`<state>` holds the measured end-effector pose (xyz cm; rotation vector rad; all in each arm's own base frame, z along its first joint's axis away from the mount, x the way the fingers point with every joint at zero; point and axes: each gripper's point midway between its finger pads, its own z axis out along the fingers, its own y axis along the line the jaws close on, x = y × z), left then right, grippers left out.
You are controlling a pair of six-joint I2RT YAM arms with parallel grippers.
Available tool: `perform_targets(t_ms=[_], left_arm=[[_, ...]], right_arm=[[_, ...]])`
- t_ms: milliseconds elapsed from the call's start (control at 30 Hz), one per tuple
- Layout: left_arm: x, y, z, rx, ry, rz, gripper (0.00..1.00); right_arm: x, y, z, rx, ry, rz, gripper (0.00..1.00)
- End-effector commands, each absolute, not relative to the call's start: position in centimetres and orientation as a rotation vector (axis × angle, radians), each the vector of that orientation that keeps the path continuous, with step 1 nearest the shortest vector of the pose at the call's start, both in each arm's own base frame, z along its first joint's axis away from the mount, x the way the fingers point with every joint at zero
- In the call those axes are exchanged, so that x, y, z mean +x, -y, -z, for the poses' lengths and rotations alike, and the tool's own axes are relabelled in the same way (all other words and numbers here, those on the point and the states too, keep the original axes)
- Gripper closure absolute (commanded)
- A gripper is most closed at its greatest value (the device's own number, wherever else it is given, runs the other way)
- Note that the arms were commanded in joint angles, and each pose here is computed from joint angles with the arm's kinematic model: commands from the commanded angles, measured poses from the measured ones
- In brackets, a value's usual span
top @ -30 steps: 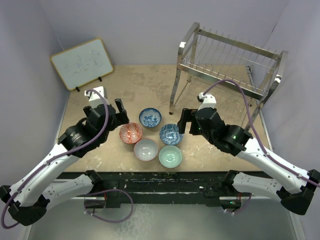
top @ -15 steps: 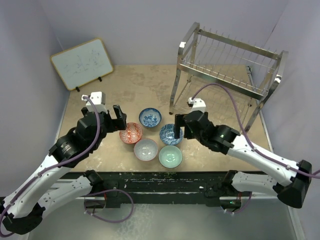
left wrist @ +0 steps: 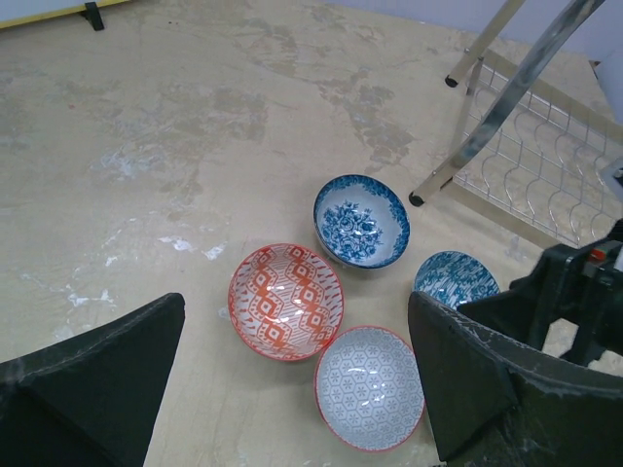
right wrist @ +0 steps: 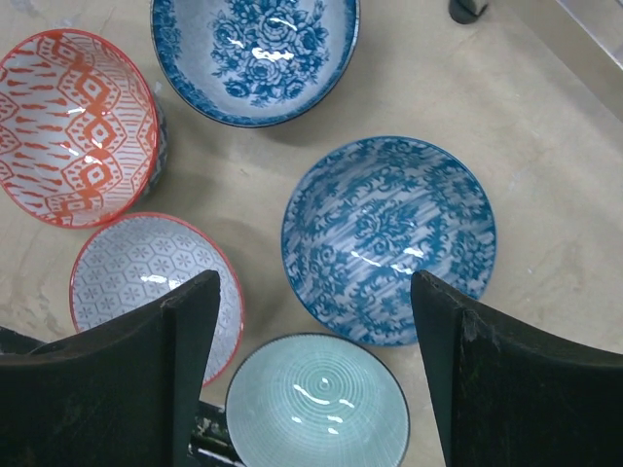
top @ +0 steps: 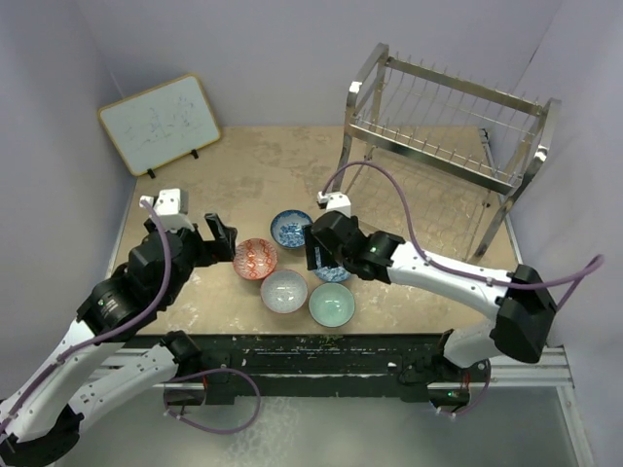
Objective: Load the bowls into the dish rack
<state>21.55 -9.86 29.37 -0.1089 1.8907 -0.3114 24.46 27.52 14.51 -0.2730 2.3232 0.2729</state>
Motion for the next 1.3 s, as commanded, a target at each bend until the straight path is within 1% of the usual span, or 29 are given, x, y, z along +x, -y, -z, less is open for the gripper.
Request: perform_targets(t_ms=[0,167,367,467,767,1067,1100,1133,1233,1267], left_arm=[[21.0,9.6,-29.6,-0.105,-1.875,0.333,0.01],[20.6,9.5,-29.4,-0.099,-1.881,0.342,0.01],[20.3,9.5,-29.2,-0.098,-1.88,0.358,0.01],[20.2,9.5,-29.1,-0.094,-1.88,0.365,0.01],[19.8,9.1,-29.2,-0.096,-1.871,0.372,0.01],[19.7,9.1,-29.2,-0.095,-1.873,0.374,0.01],[19.7,9.1,-29.2,-0.094,-1.873,0.375,0.01],[19.7,9.1,-29.2,-0.094,-1.873,0.376,0.01],[19.6,9.1,-29.3,-0.093,-1.873,0.377,0.01],[19.6,9.1,-29.4,-0.096,-1.871,0.379,0.01]], right_arm=[[25.7,-30.3,-14.7,-0.269,-2.296,-0.341,0.2],[26.2,-31.6,-12.7,-0.274,-2.339,-0.329,0.22],[26.8,-32.2,-11.2,-0.254,-2.368,-0.285,0.28],[27.1,-32.2,-10.5,-0.244,-2.378,-0.256,0.34],[27.6,-31.3,-8.0,-0.197,-2.413,-0.136,0.44],[28.0,-31.1,-7.0,-0.187,-2.417,-0.086,0.45],[28.0,-31.1,-6.7,-0.187,-2.421,-0.081,0.47],[28.0,-31.1,-6.4,-0.19,-2.425,-0.074,0.5],[28.0,-30.9,-5.7,-0.188,-2.433,-0.055,0.66],[28.0,-30.8,-5.6,-0.183,-2.433,-0.048,0.69]])
